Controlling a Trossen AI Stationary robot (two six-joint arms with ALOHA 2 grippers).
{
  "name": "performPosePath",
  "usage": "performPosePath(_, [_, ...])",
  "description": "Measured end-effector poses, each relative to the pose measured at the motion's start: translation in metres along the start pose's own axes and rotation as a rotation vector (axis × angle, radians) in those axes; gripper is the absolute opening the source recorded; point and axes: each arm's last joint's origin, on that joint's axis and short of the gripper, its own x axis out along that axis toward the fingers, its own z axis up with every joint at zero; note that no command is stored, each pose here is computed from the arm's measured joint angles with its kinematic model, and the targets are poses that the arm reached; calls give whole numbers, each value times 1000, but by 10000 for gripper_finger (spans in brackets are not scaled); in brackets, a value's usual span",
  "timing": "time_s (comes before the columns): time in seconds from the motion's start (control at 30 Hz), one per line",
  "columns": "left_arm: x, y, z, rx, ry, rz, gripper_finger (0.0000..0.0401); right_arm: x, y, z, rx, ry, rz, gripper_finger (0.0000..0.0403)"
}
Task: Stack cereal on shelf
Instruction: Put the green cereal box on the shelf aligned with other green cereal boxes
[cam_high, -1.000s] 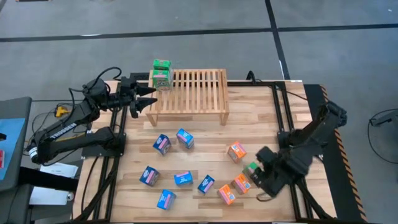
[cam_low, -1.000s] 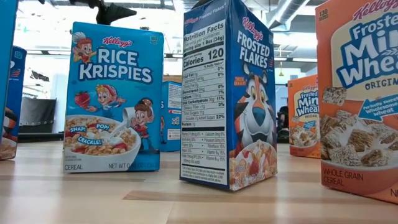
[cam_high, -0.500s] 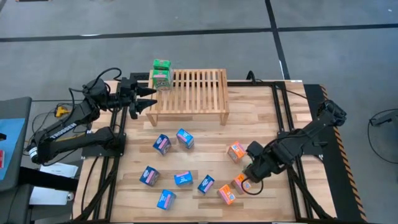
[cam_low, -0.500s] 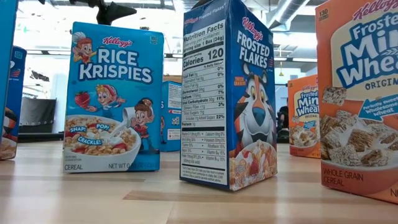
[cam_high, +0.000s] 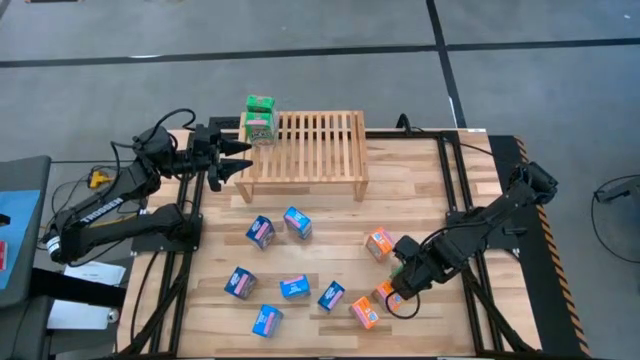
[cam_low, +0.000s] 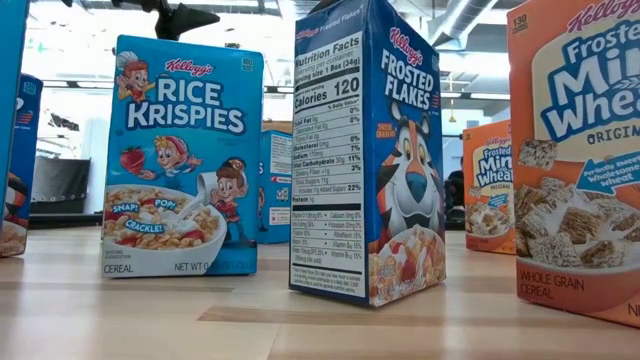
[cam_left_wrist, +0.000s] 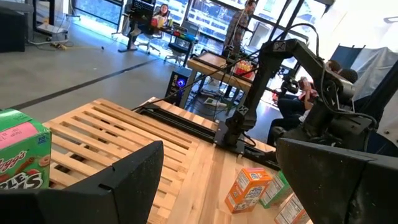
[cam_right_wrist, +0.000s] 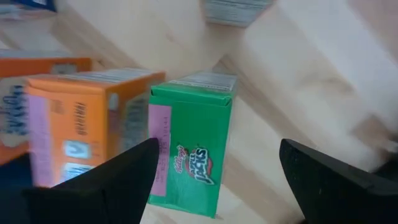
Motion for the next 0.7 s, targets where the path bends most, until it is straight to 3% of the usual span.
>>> performPosePath(0.4, [0,0,0,-1,-2,9,302,-5,-7,1,-44,-7,9,358])
performPosePath(0.7, [0,1,0,-2,1,13,302,-17,-12,2,-40,-39,79,358])
